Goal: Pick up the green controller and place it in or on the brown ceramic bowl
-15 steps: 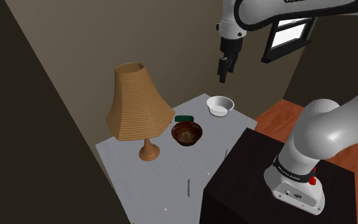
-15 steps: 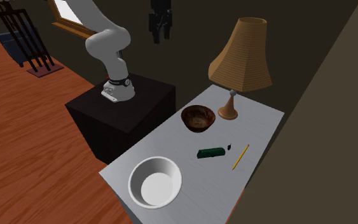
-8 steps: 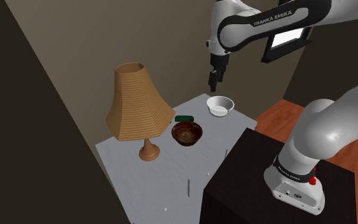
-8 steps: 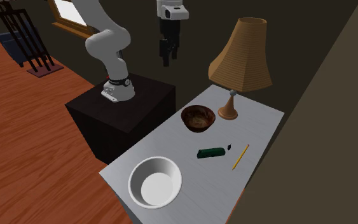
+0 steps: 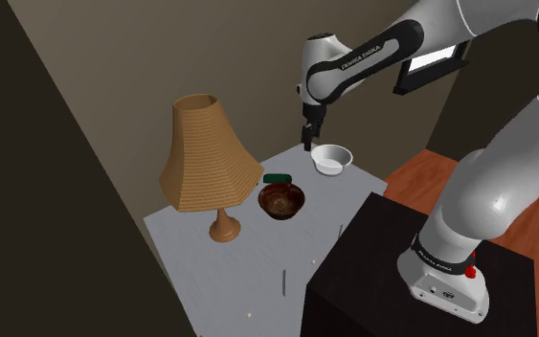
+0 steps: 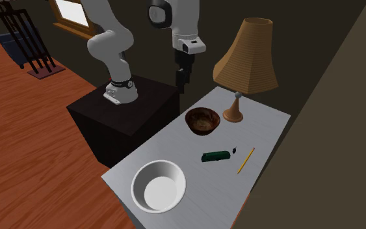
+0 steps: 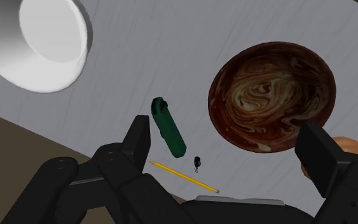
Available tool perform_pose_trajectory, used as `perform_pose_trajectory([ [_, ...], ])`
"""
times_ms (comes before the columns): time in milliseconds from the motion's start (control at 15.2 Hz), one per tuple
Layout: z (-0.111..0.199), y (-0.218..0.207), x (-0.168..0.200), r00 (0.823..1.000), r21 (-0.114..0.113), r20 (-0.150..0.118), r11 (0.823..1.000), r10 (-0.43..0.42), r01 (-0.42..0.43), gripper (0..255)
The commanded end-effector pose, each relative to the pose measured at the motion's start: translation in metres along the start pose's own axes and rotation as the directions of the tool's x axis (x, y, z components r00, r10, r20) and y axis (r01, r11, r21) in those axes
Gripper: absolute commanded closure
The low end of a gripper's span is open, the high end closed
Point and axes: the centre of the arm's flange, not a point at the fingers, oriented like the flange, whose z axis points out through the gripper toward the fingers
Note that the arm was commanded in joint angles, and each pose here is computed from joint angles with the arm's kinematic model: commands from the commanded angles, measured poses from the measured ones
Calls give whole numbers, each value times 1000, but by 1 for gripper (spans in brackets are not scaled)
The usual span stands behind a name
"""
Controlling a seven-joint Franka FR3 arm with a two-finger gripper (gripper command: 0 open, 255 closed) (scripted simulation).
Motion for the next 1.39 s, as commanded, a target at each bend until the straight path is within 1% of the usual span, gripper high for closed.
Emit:
perform_pose_trajectory([
  [0, 22, 11, 14, 1000, 4, -2, 1000, -15, 15, 0],
  [660, 129, 50, 82, 996, 30, -5, 996, -89, 89, 0],
  [1320, 237, 81, 154, 987, 55, -10, 985, -162, 162, 0],
])
